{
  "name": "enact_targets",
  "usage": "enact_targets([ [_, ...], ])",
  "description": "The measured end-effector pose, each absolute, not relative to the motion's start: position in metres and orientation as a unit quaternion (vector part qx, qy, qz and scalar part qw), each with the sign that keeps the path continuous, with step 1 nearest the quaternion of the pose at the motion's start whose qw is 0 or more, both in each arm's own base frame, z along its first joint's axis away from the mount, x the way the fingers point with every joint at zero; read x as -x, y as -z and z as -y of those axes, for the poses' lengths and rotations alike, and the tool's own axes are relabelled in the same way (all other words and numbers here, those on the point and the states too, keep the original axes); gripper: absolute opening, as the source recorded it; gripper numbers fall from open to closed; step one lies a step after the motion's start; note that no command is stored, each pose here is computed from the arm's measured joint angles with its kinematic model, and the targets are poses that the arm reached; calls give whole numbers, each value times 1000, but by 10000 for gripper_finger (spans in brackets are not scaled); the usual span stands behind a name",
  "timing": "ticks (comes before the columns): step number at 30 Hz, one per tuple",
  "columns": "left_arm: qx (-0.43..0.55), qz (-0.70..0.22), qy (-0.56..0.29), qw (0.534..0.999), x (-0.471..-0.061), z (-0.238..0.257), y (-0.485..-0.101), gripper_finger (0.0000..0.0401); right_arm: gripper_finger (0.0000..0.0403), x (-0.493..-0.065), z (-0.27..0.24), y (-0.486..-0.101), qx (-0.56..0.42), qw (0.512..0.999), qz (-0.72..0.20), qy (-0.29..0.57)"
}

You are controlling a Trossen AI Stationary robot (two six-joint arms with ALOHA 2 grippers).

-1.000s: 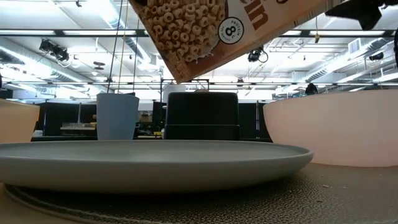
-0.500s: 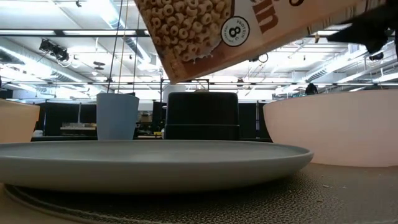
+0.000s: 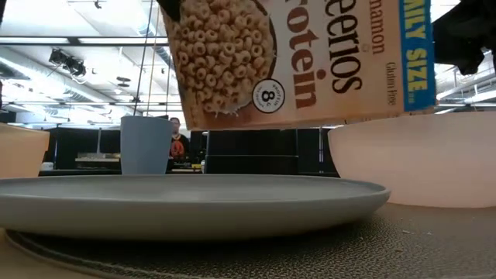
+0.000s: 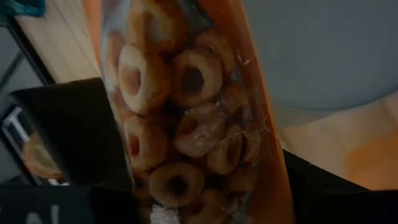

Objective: Arrange a breakfast setting
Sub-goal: Pour the cereal from the yellow cereal box into the orange bowl

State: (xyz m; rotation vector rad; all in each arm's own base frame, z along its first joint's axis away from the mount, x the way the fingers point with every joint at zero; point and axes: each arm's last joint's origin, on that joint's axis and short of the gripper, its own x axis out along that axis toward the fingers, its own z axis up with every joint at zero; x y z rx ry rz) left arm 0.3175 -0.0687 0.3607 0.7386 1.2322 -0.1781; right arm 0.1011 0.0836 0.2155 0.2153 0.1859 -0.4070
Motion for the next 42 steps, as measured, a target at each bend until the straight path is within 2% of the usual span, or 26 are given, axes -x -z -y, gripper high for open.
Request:
enact_targets([
  [4,-364,-571,78,732,-319,69,-358,213,223,-101,-84,-215,-105,969,-93,201],
  [26,-421,-562,77,708,-316,85,-356,213,222,-101,-84,-215,-97,970,-95,200],
  [29,-440,-567,66,694,-317,84,-355,213,222,-101,-84,-215,-96,970,-95,200],
  [32,-428,-562,73,704,-318,85,-354,213,222,-101,-84,-215,-96,970,-95,200],
  [39,-447,-568,68,688,-320,84,-351,213,222,-101,-84,-215,-97,970,-94,200],
  [42,-438,-559,74,700,-321,87,-355,213,222,-101,-84,-215,-97,970,-94,200],
])
